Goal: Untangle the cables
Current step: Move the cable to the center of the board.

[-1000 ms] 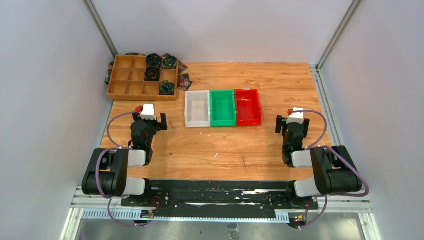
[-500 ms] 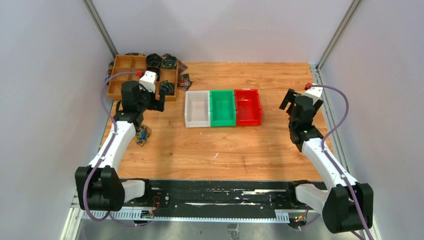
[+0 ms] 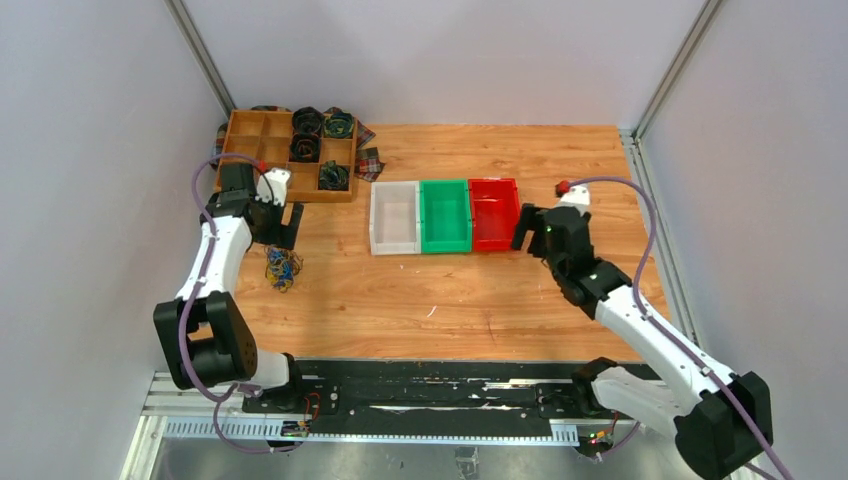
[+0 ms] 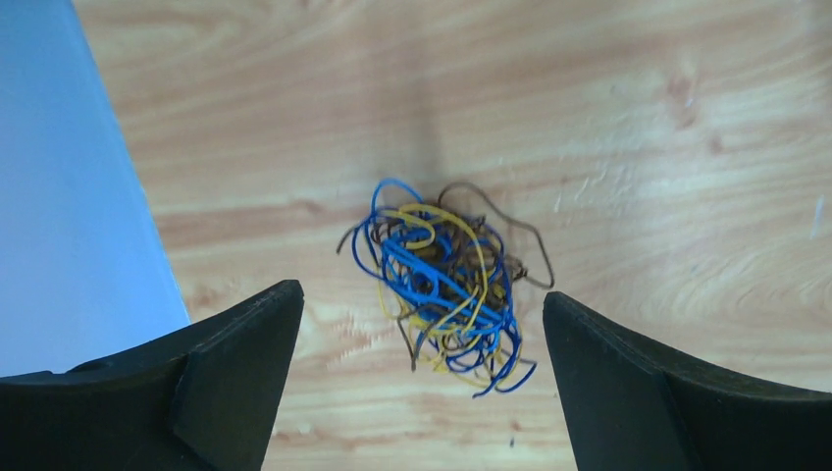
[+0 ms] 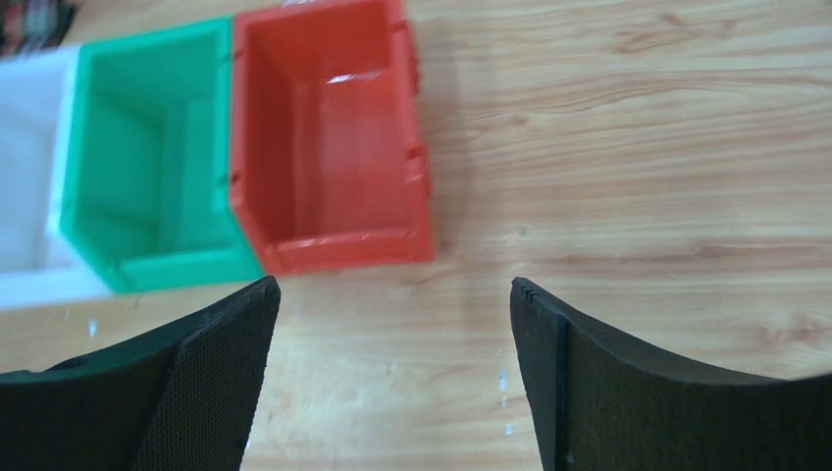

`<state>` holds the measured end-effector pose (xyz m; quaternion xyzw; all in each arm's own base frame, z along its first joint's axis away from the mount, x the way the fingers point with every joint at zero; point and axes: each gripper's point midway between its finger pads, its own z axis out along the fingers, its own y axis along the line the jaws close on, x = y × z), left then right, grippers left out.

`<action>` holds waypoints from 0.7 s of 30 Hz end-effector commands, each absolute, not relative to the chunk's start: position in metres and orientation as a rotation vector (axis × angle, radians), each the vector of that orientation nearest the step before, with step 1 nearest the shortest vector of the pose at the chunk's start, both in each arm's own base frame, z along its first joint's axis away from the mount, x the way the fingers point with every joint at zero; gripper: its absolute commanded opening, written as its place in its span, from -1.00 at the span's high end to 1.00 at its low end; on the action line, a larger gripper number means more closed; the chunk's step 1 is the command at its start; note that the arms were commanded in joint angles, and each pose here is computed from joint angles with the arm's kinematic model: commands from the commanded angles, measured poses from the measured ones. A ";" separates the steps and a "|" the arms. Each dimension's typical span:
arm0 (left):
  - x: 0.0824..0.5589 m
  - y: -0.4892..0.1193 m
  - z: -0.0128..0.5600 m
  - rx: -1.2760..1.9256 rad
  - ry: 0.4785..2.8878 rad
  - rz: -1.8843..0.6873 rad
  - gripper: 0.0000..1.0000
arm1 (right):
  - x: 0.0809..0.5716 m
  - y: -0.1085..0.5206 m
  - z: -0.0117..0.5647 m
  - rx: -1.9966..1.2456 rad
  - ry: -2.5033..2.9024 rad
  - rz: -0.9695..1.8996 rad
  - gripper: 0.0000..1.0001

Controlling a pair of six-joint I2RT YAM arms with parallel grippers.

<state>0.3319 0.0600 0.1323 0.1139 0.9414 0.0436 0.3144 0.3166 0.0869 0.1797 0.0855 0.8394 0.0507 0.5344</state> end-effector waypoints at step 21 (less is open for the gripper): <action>0.269 -0.004 0.028 0.634 2.799 -0.204 0.15 | 0.269 0.184 0.196 -0.231 1.957 0.188 -0.61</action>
